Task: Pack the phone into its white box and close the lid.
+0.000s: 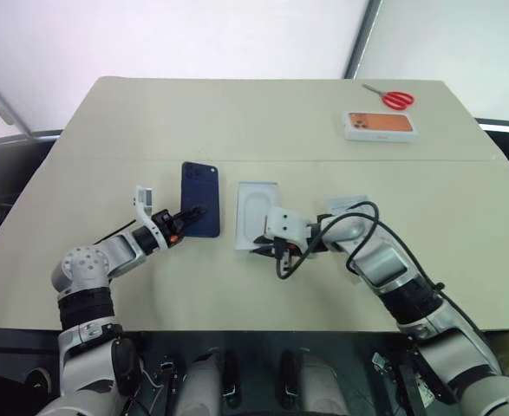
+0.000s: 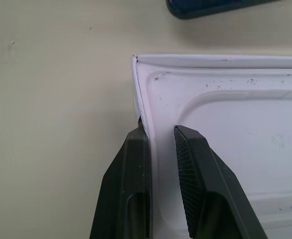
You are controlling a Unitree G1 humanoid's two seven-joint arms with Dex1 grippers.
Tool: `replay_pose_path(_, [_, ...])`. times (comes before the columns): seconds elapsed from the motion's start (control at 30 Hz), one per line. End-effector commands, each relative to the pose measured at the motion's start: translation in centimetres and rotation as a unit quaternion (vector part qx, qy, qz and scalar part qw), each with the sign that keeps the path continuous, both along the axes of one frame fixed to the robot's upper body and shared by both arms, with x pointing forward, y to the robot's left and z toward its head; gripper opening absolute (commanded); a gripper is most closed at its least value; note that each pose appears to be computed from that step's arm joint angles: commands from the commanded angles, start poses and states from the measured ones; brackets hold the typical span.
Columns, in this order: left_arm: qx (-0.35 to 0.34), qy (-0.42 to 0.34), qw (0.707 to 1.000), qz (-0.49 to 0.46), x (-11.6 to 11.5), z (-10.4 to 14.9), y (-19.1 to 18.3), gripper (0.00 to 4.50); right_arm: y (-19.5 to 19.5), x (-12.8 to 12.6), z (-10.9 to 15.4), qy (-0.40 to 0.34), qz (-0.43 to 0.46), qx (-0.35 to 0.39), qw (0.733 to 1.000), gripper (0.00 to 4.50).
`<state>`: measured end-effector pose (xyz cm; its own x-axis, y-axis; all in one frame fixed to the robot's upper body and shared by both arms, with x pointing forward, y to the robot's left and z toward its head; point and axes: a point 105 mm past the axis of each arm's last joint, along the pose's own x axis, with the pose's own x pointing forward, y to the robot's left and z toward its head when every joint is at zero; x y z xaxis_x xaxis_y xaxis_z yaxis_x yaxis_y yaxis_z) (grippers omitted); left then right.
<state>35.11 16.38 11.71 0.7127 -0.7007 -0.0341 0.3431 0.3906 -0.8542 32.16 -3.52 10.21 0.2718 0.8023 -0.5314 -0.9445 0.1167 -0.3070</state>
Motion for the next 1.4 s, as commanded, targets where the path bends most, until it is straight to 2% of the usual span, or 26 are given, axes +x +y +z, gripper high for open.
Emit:
replay_pose_path(0.03, [-0.015,-0.062,0.998,-0.009,0.2,3.9,0.0,0.00,2.1,-0.5,-0.1,0.007,0.022,0.014,1.000,0.75])
replay_pose_path(0.13, [-0.017,-0.065,0.998,-0.011,0.1,4.2,0.0,0.00,2.6,-0.4,0.2,0.029,0.015,0.033,0.999,0.75])
replay_pose_path(0.23, [-0.017,-0.064,0.998,-0.012,0.0,4.3,0.0,0.00,2.4,-0.4,0.2,0.032,0.016,0.028,0.999,1.74])
replay_pose_path(0.33, [-0.019,-0.056,0.998,-0.018,-0.3,4.0,-0.3,0.00,2.1,-0.4,0.2,0.020,0.021,0.015,0.999,3.22])
replay_pose_path(0.53, [-0.021,-0.051,0.996,-0.065,-1.6,3.6,-2.5,0.00,1.9,-1.1,2.8,0.035,0.020,0.059,0.997,3.22])
replay_pose_path(0.73, [-0.011,-0.040,0.997,-0.070,-1.6,2.7,-4.3,0.00,-0.4,-0.5,5.3,0.038,-0.016,0.095,0.995,3.22])
replay_pose_path(0.8, [-0.015,-0.030,0.997,-0.069,-1.5,2.5,-4.7,0.00,-1.7,-0.3,5.4,0.040,-0.026,0.094,0.994,3.22])
replay_pose_path(0.93, [-0.008,-0.010,0.998,-0.066,-0.9,1.7,-6.0,0.00,-8.5,2.1,4.2,0.022,-0.115,0.037,0.992,3.22])
replay_pose_path(1.2, [0.005,0.007,0.997,-0.070,-0.8,0.9,-6.7,0.00,-8.6,2.9,4.3,0.009,-0.134,0.053,0.990,3.22])
replay_pose_path(1.27, [0.009,0.013,0.998,-0.066,-0.7,0.7,-6.5,0.99,-8.5,2.9,4.1,0.006,-0.135,0.048,0.990,3.27])
replay_pose_path(1.33, [0.006,0.011,0.998,-0.064,-0.6,1.0,-6.4,1.72,-8.6,3.1,4.0,0.003,-0.136,0.047,0.990,3.27])
replay_pose_path(1.4, [0.011,0.008,0.998,-0.064,-0.5,1.1,-6.3,2.75,-8.7,3.3,4.0,0.000,-0.140,0.045,0.989,3.27])
